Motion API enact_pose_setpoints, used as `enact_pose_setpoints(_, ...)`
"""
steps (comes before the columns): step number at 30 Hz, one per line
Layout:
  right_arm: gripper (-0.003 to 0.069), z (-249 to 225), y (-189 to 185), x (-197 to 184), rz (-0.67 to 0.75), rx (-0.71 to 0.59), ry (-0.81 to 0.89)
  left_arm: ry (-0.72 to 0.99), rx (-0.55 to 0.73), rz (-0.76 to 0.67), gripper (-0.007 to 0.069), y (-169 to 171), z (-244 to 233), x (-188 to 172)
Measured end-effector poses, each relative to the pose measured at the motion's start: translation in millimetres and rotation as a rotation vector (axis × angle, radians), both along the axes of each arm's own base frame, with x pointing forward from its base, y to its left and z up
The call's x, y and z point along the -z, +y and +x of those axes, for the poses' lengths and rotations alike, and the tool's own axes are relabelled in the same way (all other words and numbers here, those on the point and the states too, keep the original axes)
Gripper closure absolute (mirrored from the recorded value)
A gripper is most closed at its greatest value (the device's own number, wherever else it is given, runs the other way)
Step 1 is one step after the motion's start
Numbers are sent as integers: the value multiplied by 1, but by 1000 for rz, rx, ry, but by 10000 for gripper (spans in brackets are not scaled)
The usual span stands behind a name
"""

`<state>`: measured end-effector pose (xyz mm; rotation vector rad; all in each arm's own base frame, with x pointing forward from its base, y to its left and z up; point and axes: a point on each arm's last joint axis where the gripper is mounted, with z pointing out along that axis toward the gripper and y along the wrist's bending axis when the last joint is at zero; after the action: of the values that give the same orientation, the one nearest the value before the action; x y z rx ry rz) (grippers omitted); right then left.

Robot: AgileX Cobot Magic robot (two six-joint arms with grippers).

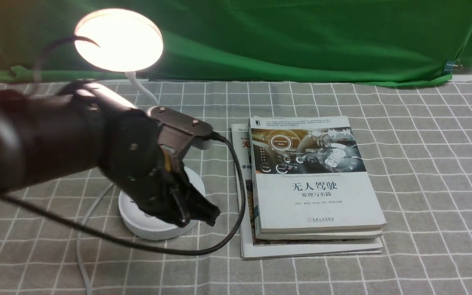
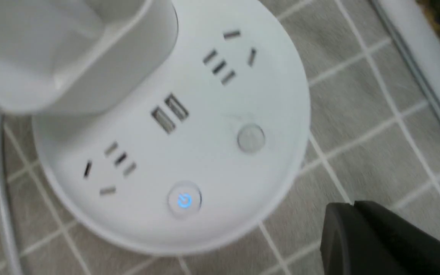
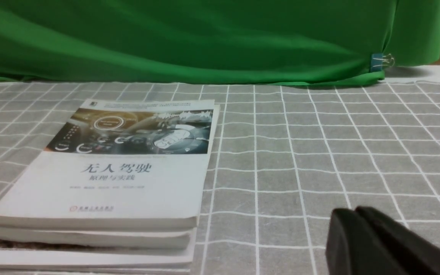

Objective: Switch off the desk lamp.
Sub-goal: Use the left arm to press the button switch on the lamp holder

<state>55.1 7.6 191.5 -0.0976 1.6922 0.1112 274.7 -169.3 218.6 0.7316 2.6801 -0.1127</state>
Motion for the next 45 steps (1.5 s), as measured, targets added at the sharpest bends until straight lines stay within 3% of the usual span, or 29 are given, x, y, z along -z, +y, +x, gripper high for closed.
enact_pose_setpoints(20,622,0,0,0,0,0,0,-53,-41,-5,628,3,26,16)
enact_pose_setpoints(27,622,0,0,0,0,0,0,-3,-47,19,628,-1,32,39)
enact_pose_setpoints(45,622,0,0,0,0,0,0,-72,-91,-13,628,7,35,21)
